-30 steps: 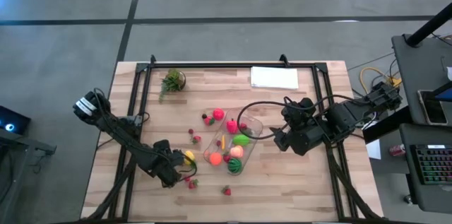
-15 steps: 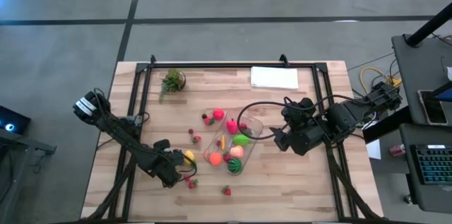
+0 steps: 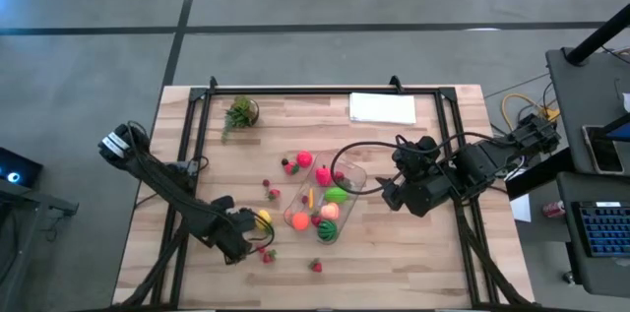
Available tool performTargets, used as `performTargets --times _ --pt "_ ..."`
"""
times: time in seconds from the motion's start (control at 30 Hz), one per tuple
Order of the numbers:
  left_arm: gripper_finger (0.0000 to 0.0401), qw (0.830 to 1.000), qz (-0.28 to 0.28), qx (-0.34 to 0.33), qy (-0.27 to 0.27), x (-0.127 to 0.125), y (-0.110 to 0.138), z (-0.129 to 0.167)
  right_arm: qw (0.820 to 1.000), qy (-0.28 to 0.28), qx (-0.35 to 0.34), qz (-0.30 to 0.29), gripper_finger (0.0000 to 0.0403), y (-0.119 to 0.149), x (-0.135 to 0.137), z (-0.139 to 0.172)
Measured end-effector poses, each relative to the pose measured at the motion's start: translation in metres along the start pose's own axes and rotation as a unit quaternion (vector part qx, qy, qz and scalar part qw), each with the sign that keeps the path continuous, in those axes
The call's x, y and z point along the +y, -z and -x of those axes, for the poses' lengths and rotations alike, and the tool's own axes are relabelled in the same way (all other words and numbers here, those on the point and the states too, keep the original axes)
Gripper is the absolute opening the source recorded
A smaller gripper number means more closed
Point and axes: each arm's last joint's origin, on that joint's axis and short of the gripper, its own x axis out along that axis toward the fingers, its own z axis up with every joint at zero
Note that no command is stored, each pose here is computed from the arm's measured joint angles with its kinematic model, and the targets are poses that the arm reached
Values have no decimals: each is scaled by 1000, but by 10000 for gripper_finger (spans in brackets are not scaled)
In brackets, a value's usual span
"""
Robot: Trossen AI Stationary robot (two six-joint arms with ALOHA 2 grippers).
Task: Pick and placing Produce into tupperware
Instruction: Put the red cherry into the transparent bin, then put the yellow pineapple into the transparent bin
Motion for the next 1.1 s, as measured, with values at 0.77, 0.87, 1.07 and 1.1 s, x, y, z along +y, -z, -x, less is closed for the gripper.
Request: performTargets --times 0.77,0.87,1.07,1.1 --pt "69 946 -9 -313 89 50 -152 91 998 -3 -4 -59 352 -4 -7 4" --pt "79 954 25 -289 76 56 -161 73 996 -10 -10 -86 352 -6 -14 10" --pt "134 948 64 -291 112 47 -176 55 993 -15 -24 -114 352 -8 -30 23" --pt "146 945 64 -295 123 45 -177 54 993 -16 -25 -116 352 -8 -32 24"
